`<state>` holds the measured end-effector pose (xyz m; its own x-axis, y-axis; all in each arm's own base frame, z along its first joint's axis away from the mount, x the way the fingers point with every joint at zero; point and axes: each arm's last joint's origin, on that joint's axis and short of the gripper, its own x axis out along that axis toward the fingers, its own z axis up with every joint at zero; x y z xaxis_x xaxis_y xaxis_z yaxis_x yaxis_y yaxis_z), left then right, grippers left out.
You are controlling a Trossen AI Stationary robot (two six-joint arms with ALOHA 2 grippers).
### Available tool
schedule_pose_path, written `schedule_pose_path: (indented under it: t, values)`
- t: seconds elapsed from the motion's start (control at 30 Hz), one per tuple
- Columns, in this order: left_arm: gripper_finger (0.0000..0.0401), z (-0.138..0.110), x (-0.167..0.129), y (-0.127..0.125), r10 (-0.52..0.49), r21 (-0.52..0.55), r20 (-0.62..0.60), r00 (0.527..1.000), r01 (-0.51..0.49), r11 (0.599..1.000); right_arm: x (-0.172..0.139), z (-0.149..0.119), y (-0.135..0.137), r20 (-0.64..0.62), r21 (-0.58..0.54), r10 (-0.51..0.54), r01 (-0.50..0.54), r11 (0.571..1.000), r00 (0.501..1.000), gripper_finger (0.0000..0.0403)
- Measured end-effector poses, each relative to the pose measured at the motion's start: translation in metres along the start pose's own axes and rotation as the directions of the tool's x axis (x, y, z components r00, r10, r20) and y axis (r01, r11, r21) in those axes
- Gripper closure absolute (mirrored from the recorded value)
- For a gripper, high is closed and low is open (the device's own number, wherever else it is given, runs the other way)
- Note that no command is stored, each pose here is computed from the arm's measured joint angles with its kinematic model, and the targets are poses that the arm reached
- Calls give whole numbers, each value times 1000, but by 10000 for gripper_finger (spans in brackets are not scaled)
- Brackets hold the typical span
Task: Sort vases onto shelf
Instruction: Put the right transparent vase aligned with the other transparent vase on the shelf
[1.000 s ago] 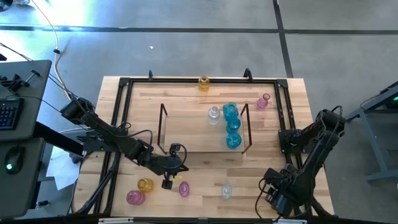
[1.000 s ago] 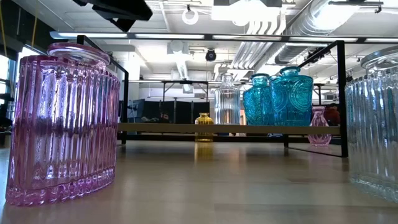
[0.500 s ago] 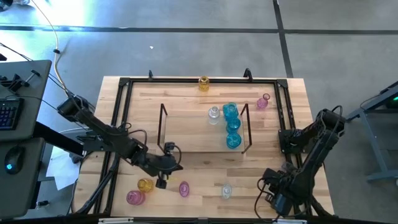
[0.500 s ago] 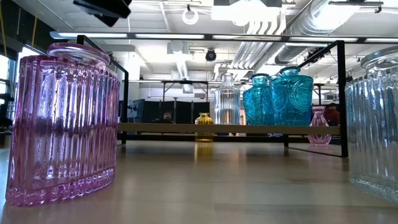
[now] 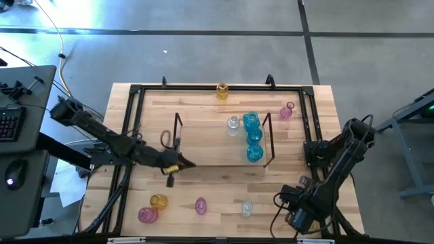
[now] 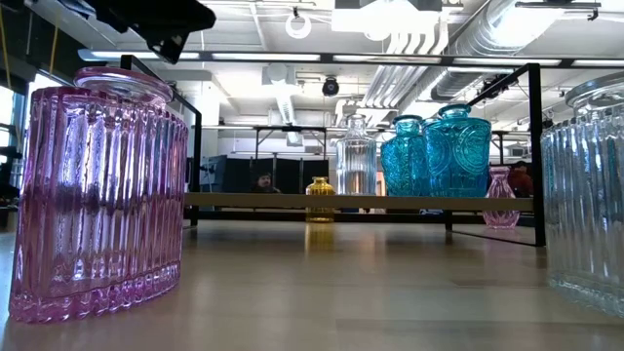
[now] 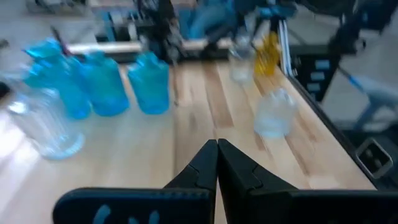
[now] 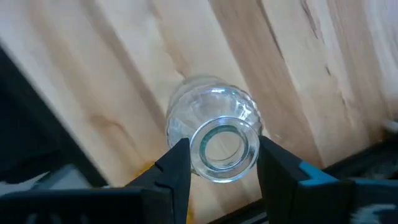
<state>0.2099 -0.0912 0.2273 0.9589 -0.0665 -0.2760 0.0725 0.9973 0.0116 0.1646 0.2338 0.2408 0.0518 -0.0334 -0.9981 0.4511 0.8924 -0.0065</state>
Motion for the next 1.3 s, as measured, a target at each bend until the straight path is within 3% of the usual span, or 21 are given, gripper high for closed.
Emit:
schedule_pose_path:
  t: [0.23,0.47,0.57,0.77,0.97,1.3]
  values:
    - [401,9,-21,20,48,-13,151,987,-46,999,-37,19,12,82,-70,117,-111,991,990,283]
    - [401,20,-35,30,71,38,221,973,-82,996,-82,45,17,226,-267,236,-173,948,945,283]
    - [401,24,-40,34,88,58,244,966,-105,993,-100,62,14,297,-352,261,-149,924,918,283]
    - [401,26,-42,43,136,69,259,956,-159,985,-123,111,-6,428,-473,234,-4,881,873,283]
    - [401,23,-38,50,174,41,229,958,-188,981,-127,170,-41,471,-501,191,83,862,861,283]
    - [401,15,-29,49,168,30,164,972,-175,984,-88,251,-92,359,-520,105,105,848,928,283]
